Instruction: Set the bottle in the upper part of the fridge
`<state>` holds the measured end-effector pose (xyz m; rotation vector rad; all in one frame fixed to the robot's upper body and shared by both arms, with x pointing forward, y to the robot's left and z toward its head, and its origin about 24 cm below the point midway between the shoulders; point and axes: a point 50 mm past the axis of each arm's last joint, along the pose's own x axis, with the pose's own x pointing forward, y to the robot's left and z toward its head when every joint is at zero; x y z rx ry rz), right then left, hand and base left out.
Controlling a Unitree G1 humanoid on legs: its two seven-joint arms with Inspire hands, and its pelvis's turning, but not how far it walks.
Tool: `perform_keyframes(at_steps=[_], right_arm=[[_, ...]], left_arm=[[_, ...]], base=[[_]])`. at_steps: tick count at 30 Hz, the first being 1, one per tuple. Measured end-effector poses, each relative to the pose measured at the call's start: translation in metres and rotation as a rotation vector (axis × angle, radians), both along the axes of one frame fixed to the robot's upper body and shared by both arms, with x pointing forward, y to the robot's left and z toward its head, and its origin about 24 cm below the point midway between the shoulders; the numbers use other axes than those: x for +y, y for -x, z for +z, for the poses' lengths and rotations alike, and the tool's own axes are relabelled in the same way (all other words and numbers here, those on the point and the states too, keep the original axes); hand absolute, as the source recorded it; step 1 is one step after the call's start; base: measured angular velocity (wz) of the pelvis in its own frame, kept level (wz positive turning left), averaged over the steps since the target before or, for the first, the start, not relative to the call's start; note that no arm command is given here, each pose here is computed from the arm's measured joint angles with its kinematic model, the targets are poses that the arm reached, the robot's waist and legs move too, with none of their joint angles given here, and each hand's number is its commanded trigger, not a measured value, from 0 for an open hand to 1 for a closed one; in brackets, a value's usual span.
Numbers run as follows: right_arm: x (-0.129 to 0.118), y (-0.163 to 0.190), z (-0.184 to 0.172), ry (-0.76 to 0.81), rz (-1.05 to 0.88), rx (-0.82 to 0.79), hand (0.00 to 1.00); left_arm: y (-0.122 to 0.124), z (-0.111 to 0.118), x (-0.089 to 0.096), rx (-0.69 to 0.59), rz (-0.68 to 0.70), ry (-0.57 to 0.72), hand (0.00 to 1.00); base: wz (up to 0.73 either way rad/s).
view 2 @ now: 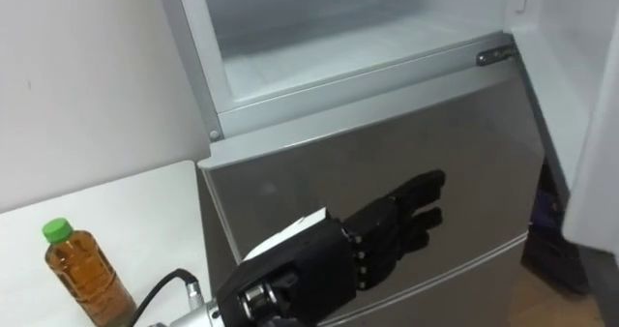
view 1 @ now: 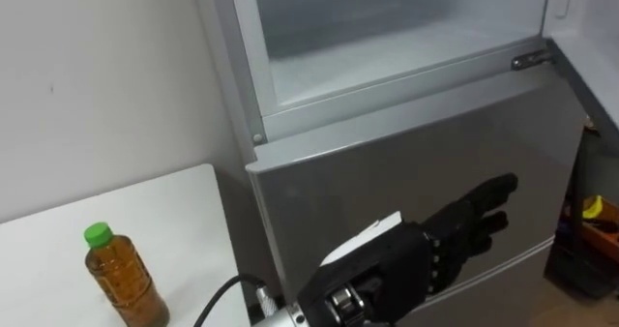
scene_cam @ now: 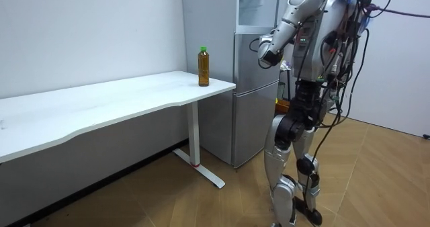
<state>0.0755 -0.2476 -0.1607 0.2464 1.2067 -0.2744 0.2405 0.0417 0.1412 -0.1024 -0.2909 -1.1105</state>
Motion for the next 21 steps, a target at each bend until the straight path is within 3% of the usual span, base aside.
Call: perform_keyframes(at_steps=[16,21], right_arm=[[0.001,-0.003,0.0,-0.002,0.011,0.005,0.0],[0.0,-0.003,0.001,-0.001,0.006,0.001,0.0]], left_arm=[[0.001,0.001,-0.009,0.008,-0.021,-0.006,0.0],[0.001,0.023,-0.024,-0.073,-0.073,0.019,0.0]], base=[[-0.02],[-0.12]])
